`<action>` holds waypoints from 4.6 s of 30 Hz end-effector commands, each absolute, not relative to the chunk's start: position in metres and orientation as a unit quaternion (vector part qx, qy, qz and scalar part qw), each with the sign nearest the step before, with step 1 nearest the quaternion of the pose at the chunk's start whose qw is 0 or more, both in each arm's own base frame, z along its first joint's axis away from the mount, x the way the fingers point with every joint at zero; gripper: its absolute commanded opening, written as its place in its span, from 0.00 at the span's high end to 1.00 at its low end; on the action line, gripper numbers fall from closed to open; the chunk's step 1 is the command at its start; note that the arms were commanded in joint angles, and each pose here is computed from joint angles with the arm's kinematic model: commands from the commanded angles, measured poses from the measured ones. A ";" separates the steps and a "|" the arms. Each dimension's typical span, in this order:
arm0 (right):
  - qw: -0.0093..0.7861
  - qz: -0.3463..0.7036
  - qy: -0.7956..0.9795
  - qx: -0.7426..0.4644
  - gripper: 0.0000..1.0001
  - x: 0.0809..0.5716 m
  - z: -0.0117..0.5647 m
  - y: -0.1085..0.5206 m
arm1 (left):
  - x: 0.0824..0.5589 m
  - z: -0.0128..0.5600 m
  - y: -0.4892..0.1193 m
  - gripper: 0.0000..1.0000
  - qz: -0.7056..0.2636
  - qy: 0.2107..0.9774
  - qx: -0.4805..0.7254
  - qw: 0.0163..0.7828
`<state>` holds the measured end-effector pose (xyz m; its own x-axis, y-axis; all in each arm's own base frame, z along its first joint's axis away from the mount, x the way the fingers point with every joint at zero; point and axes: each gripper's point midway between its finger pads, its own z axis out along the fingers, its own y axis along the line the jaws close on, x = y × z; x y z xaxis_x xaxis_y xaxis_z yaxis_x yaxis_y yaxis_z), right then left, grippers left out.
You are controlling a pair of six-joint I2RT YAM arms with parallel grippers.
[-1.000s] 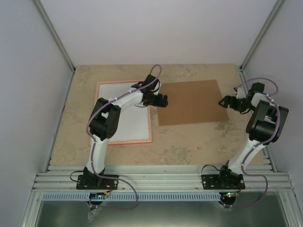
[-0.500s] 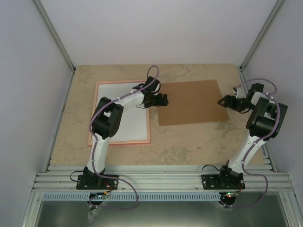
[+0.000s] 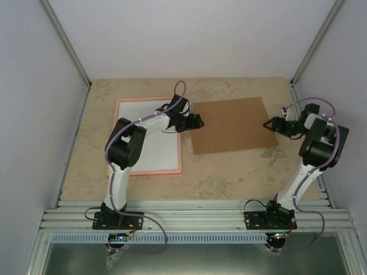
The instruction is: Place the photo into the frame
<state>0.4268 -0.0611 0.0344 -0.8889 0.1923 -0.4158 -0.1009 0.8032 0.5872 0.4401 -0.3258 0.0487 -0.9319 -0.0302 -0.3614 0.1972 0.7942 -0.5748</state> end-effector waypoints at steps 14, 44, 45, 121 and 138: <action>0.103 0.405 0.909 -0.002 0.20 0.364 0.013 0.037 | 0.397 0.139 -0.292 0.12 -0.364 0.892 0.083 0.255; 0.156 0.368 0.916 -0.033 0.22 0.376 0.036 0.030 | 0.302 0.109 -0.290 0.03 0.073 0.719 0.568 0.394; 0.162 0.367 0.916 -0.033 0.22 0.378 0.039 0.027 | 0.295 0.105 -0.295 0.03 0.084 0.704 0.586 0.391; 0.464 0.539 0.685 -0.158 0.04 0.426 0.372 0.089 | 0.321 0.536 -0.251 1.00 -0.591 0.576 0.238 0.512; 0.434 0.601 0.653 -0.156 0.88 0.422 0.416 0.121 | 0.338 0.478 -0.234 1.00 -0.638 0.602 0.178 0.446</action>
